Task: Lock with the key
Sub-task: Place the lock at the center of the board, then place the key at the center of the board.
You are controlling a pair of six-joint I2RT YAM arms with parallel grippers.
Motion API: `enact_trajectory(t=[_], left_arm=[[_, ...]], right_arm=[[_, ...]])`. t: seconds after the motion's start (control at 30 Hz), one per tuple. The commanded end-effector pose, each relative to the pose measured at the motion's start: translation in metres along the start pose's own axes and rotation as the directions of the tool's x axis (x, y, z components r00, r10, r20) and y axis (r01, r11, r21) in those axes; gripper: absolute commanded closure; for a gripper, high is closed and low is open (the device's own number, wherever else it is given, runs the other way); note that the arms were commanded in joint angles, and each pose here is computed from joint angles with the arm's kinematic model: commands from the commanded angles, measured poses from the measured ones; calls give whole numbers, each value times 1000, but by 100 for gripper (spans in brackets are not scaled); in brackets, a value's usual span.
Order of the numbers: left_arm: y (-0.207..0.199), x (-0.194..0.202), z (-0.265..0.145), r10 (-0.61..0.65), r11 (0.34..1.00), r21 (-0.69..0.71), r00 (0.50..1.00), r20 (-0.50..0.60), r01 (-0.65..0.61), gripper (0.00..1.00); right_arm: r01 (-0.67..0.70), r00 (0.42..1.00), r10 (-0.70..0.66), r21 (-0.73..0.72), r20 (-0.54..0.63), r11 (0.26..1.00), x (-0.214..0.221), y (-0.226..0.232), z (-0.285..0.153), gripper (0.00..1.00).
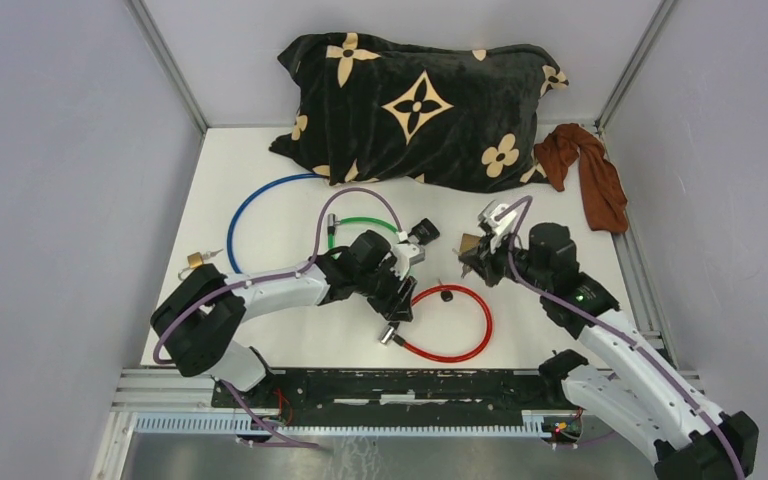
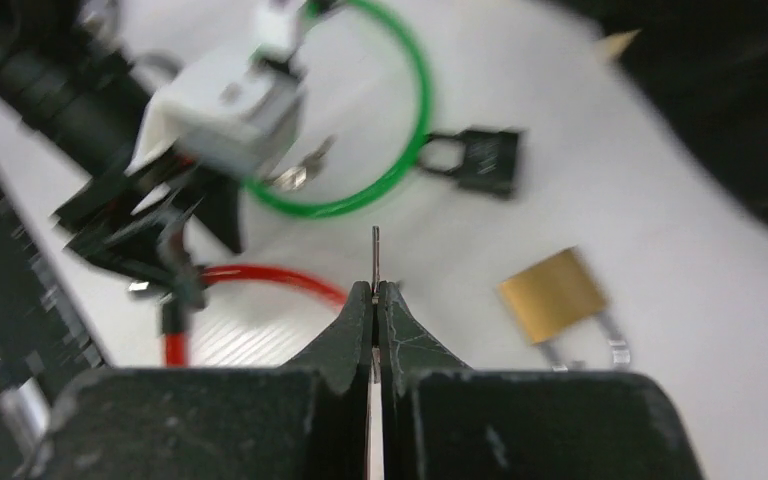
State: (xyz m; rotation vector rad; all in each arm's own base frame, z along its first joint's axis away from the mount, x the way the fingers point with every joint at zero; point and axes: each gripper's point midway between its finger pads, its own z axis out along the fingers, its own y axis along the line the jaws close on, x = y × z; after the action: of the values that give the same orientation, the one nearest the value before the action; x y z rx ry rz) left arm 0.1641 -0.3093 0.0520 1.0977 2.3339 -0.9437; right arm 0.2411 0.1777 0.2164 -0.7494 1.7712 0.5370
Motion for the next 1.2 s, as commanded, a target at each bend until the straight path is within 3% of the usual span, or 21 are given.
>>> enact_trajectory(t=[0.0,0.03,0.07,0.3,0.43,0.6,0.73,0.83,0.93,0.97,1.07,1.17], left_arm=[[1,-28,-4,-19,999,-47,997,78,23,32],[1,-29,-5,-13,999,-47,996,90,17,8],[0,-33,-8,2,999,-47,994,109,3,1],[3,-64,-43,144,983,-141,972,187,-119,0],[31,-81,-82,184,957,-253,972,148,-143,0],[111,-73,-156,-9,893,-450,998,-61,-20,0],[178,-34,-214,-267,744,-666,938,-220,56,0],[221,1,-248,-457,620,-766,872,-175,172,0],[263,20,-276,-565,520,-792,824,-38,320,0],[283,34,-295,-612,456,-802,790,32,386,0],[319,56,-309,-673,386,-789,731,112,477,0],[345,79,-306,-717,353,-802,690,99,482,0]], right_arm=[[-167,982,130,-301,-137,939,59,71,8,100],[-185,977,143,-301,-156,936,70,76,10,100],[-204,973,158,-300,-171,932,78,79,13,100],[-302,901,183,-265,-394,916,154,109,24,99],[-262,867,151,-178,-474,948,170,99,27,64],[-159,910,102,-109,-402,981,137,77,32,27],[-64,936,46,-40,-349,997,112,56,32,15],[2,962,13,52,-273,999,88,36,34,9],[37,982,-20,88,-186,995,66,27,35,2],[47,987,-33,84,-157,995,59,27,35,2],[78,993,-70,74,-96,994,51,27,36,2],[79,993,-71,93,-90,993,52,24,38,2]])
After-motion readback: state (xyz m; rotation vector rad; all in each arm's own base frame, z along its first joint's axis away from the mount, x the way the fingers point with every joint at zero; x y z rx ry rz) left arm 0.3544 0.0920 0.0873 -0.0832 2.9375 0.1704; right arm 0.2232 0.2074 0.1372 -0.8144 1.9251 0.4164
